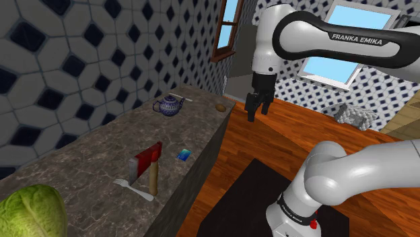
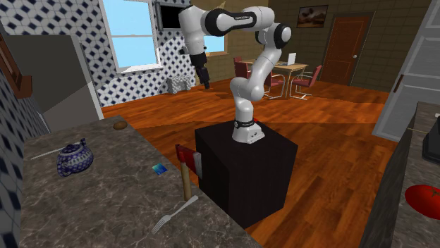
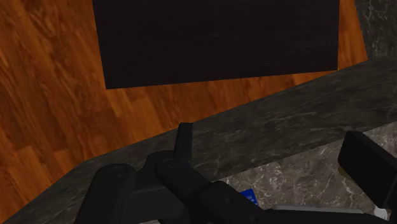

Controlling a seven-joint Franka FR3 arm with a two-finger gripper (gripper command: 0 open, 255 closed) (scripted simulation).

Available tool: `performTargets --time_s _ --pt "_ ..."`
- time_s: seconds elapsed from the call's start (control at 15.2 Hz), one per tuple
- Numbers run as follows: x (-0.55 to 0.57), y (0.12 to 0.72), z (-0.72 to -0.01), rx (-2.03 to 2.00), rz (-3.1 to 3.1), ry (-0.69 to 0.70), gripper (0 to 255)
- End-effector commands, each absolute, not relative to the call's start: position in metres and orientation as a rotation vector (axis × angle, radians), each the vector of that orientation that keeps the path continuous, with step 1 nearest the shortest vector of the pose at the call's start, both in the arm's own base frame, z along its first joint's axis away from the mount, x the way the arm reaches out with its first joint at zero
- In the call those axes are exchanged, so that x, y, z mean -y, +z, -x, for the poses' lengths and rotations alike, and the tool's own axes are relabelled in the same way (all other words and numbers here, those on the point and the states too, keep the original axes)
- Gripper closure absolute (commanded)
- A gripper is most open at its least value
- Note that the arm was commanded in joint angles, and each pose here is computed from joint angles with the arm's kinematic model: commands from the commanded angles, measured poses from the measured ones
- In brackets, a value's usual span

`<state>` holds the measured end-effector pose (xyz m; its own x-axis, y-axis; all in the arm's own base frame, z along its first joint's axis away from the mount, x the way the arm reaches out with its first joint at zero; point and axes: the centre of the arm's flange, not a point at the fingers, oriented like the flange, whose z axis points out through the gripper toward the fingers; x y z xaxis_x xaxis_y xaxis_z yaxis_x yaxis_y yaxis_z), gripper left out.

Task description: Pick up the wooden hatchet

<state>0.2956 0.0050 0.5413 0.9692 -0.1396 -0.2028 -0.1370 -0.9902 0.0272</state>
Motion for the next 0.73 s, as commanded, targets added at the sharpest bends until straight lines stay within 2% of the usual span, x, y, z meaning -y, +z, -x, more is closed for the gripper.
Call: performTargets --time_s 0.0,0.66 --pt "-0.005 0.541 -0.296 0.218 -3.104 -0.321 0" --pt "-0.120 0.500 -0.327 0.710 -3.038 -0.239 0"
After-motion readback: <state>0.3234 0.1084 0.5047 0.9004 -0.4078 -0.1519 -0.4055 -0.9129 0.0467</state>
